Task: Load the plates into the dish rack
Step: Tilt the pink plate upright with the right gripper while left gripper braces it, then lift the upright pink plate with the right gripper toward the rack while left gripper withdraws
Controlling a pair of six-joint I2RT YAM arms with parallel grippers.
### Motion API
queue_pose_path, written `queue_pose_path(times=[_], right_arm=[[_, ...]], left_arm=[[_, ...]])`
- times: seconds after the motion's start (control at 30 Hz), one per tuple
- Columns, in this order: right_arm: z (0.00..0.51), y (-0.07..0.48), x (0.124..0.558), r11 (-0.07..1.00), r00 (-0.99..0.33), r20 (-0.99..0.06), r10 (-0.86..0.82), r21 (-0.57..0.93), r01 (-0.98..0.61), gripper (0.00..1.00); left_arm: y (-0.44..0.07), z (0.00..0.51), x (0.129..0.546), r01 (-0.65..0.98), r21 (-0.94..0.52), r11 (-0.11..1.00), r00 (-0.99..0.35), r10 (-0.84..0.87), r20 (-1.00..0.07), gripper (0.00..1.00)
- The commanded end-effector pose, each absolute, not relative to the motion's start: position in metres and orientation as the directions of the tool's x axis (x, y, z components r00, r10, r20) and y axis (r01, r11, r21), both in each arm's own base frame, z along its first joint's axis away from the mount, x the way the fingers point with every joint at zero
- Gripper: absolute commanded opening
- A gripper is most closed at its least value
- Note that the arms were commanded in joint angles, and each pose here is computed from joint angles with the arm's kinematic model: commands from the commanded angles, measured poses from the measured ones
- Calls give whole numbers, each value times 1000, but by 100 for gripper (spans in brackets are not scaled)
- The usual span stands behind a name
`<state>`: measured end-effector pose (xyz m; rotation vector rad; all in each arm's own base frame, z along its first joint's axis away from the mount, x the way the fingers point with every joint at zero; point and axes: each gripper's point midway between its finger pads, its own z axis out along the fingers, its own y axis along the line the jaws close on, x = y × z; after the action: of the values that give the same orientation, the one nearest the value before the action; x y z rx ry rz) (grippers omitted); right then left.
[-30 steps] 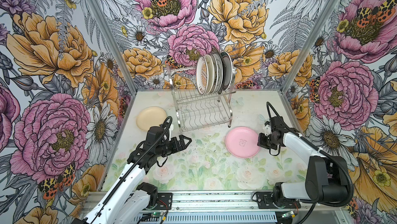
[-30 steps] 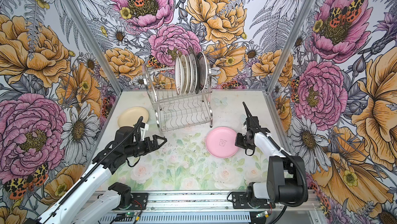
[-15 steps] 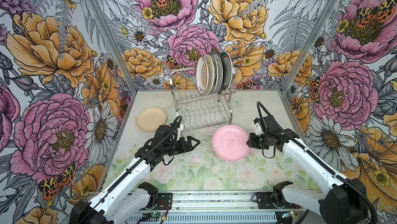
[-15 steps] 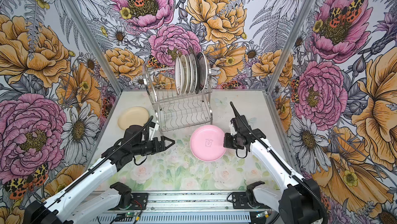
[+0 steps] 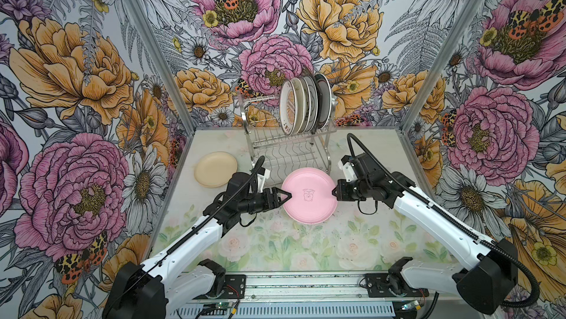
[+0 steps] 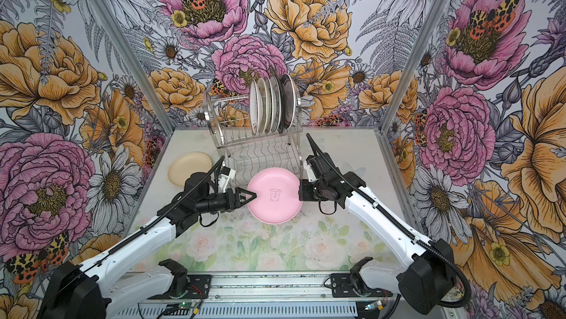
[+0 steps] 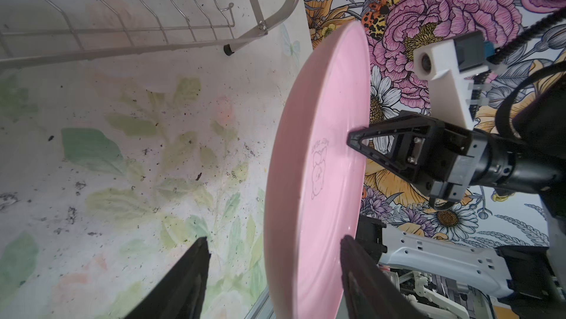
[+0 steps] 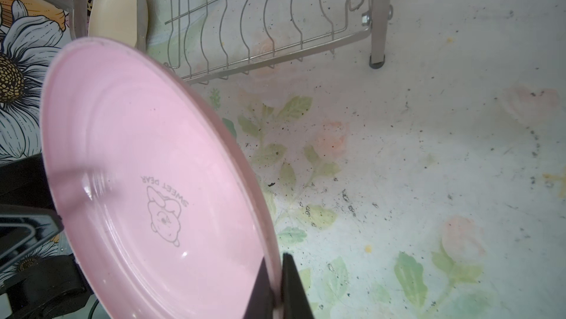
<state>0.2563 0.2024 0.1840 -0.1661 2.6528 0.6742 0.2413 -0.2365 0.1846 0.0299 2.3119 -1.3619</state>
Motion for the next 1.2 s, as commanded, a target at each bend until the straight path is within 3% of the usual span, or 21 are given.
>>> queue_pose_path(times=[0.0, 0.33, 0.5, 0.63, 0.77, 0.87, 1.0, 1.17], right_arm=[[201, 216, 267, 859, -893, -451, -3, 455, -233, 0], [205, 227, 267, 840, -890, -456, -22, 474, -263, 0], [209, 230, 267, 826, -883, -469, -32, 484, -287, 1], [219, 237, 265, 787, -867, -494, -61, 510, -346, 23], [230, 251, 261, 699, -863, -500, -70, 593, -400, 40], [242, 263, 260, 602, -869, -493, -49, 680, -419, 45], [253, 275, 257, 497, -876, -482, -29, 753, -431, 46], [256, 280, 251, 435, -887, -459, -49, 790, -433, 35]], left_arm=[[-246, 208, 246, 314, -834, 454, -873, -206, -441, 61], [-250, 209, 251, 312, -845, 434, -876, -214, -432, 25], [-250, 210, 251, 309, -849, 428, -879, -214, -427, 12], [-248, 213, 250, 309, -854, 418, -878, -220, -425, 1], [-244, 221, 250, 317, -860, 400, -873, -231, -429, 0], [-242, 229, 249, 330, -862, 384, -868, -236, -437, 0], [-240, 235, 248, 340, -862, 375, -862, -243, -446, 0], [-238, 238, 248, 341, -862, 375, -857, -252, -449, 0]])
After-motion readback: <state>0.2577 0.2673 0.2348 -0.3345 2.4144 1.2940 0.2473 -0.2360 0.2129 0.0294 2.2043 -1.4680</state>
